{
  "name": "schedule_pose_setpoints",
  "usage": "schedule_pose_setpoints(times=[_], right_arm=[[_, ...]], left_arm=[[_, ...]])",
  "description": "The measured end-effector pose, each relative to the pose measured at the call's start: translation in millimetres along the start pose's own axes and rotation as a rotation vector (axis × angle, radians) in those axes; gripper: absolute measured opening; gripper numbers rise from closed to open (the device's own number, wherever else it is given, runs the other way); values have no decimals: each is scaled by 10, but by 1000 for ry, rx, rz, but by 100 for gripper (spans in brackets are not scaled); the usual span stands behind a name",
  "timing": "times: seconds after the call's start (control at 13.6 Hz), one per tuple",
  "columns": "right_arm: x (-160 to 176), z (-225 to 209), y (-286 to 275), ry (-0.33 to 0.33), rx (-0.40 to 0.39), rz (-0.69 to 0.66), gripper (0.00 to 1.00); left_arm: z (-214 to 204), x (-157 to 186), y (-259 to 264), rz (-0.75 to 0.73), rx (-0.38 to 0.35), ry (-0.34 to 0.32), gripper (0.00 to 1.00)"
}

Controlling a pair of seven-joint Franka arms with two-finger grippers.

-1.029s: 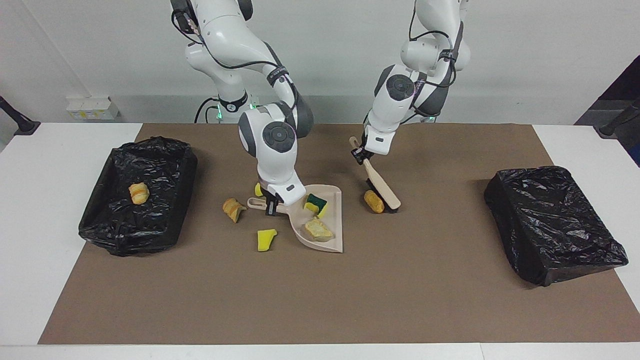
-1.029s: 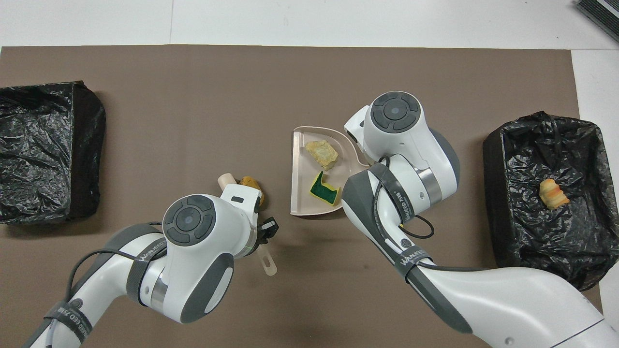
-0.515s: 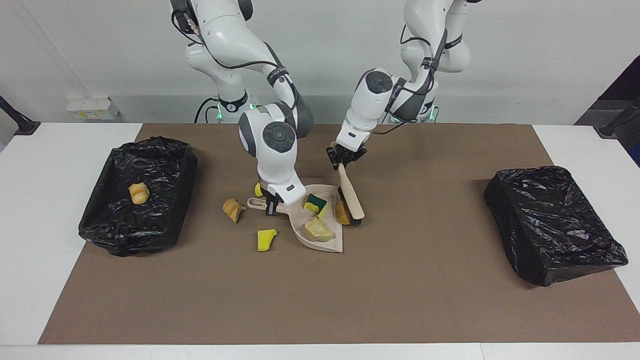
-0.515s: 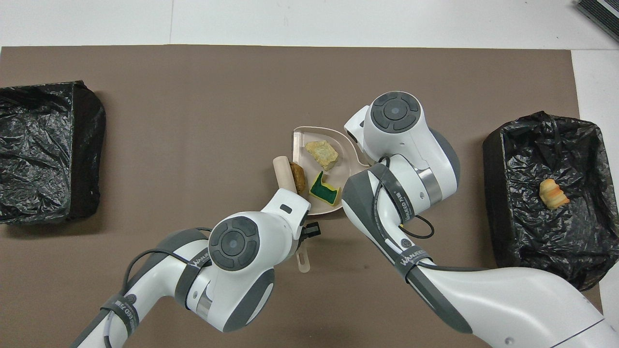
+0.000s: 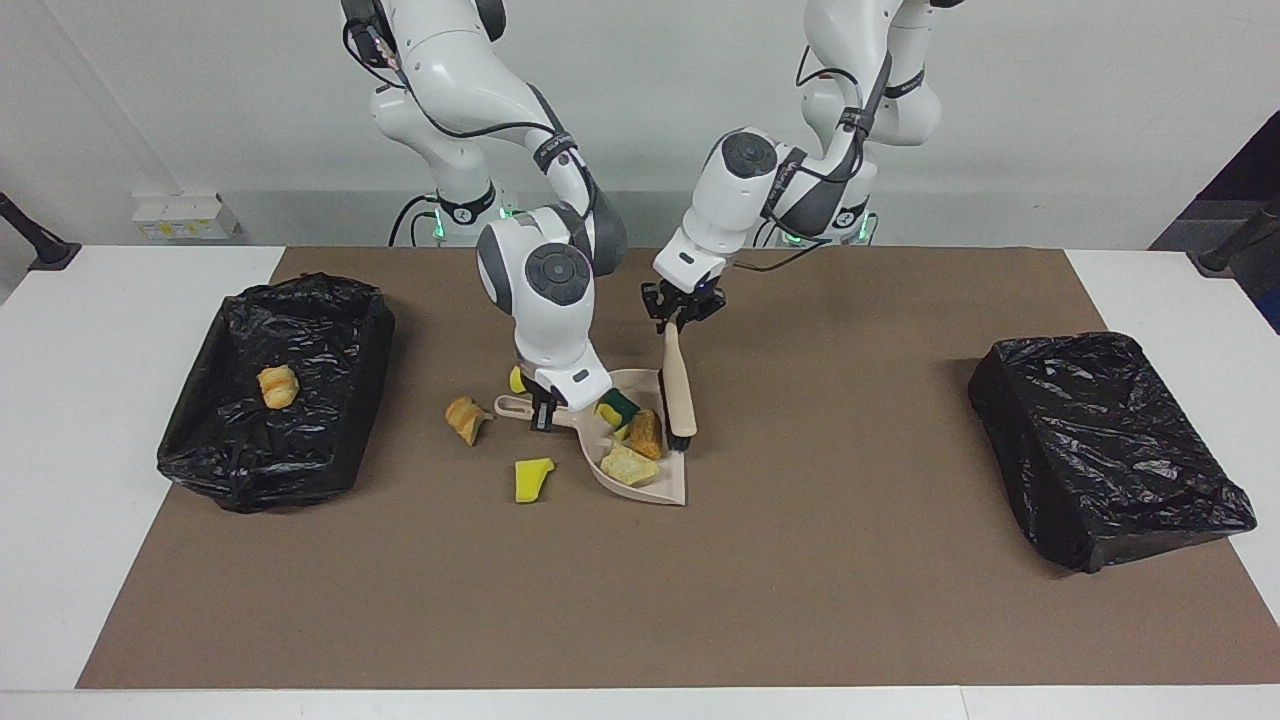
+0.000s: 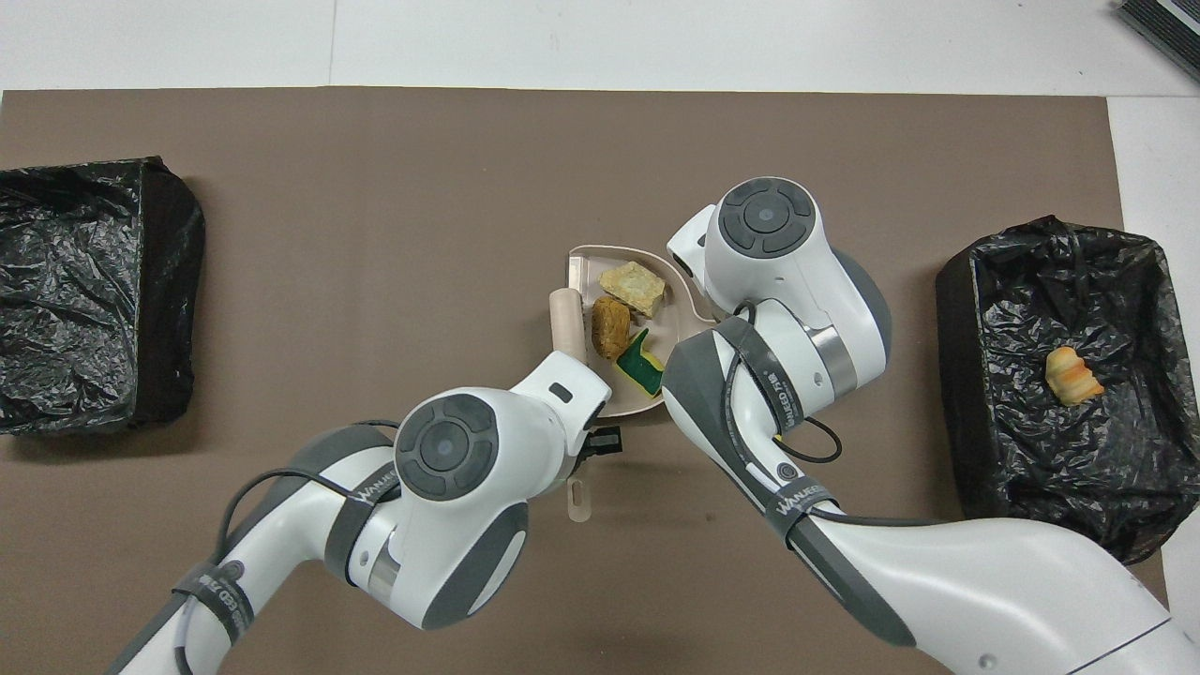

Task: Sweep and dump trash in bin

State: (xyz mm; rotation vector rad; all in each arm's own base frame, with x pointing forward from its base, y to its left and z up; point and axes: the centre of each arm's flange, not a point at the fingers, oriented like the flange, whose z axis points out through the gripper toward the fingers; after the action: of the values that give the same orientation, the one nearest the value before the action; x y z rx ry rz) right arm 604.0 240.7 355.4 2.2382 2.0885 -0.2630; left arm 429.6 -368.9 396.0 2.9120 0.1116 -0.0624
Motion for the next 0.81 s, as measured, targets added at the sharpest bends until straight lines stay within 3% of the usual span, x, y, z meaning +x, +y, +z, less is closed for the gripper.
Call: schedule_pose_setpoints(times=[0.29,0.51,0.81], right_arm=[[-20,6,7,6,5,7,31],[-127,-89,36,56,16,47,31],[-862,-609,170,190,-11,86,31]], left_arm=[[-174,172,-304,-14,92,-47,26],[-173,151,-341,-8,130,-55,26],[-126,-77,-331,-19,163,-62,26]])
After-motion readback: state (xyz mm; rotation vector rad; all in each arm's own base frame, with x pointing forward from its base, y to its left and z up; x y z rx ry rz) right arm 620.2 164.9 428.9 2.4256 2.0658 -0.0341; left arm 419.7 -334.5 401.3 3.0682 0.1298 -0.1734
